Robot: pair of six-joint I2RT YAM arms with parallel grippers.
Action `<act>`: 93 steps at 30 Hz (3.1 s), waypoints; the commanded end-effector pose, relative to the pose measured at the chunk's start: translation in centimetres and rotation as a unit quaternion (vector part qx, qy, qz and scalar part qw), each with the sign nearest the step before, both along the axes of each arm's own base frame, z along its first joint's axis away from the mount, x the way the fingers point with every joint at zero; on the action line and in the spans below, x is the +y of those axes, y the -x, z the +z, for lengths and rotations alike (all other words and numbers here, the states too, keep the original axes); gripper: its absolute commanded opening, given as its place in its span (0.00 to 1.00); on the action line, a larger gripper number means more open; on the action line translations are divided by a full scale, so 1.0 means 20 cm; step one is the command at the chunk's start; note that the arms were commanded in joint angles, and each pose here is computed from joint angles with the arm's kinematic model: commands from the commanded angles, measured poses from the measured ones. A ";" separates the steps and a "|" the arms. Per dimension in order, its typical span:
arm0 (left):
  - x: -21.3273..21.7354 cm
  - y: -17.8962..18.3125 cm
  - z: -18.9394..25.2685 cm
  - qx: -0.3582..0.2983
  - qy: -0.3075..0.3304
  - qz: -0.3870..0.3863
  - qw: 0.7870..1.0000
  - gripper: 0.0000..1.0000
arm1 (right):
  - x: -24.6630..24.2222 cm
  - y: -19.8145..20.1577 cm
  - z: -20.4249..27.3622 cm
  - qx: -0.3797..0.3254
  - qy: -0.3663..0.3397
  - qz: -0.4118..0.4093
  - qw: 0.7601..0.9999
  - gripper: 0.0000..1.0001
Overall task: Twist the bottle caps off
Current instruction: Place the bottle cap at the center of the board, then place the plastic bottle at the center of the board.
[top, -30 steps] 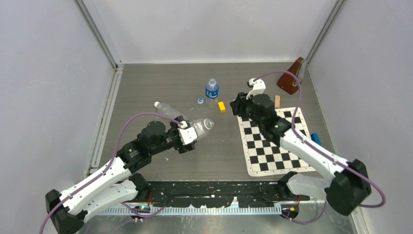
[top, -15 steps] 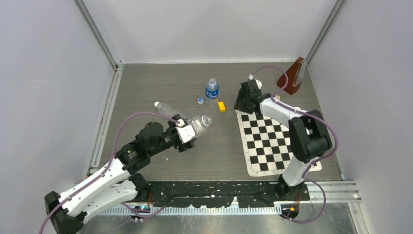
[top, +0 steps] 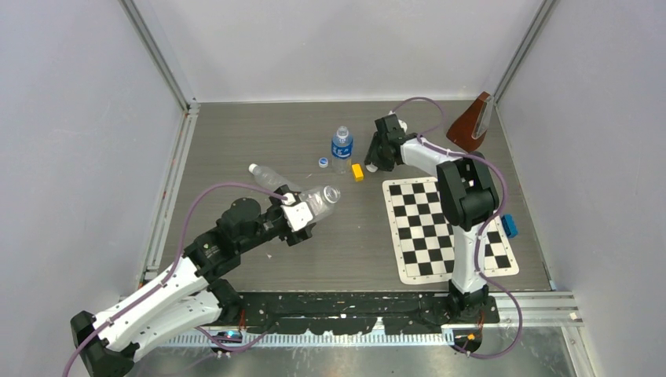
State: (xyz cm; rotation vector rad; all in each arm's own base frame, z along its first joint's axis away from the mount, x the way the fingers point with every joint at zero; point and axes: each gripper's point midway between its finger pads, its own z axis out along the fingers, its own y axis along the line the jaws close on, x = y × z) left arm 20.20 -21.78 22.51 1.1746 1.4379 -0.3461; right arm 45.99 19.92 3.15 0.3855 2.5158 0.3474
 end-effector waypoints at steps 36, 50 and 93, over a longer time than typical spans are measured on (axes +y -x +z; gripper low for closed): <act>-0.05 -0.04 0.04 -0.010 0.034 0.005 0.999 0.03 | -0.01 0.26 0.63 -0.146 -0.125 0.005 0.981 0.68; -0.08 -0.10 -0.01 0.001 0.042 0.029 0.999 0.03 | 0.28 0.88 1.36 -0.278 -0.301 0.246 0.878 0.81; -0.09 -0.10 -0.04 0.008 0.039 0.025 0.999 0.50 | 0.60 1.06 1.13 -0.234 -0.216 0.344 0.883 0.17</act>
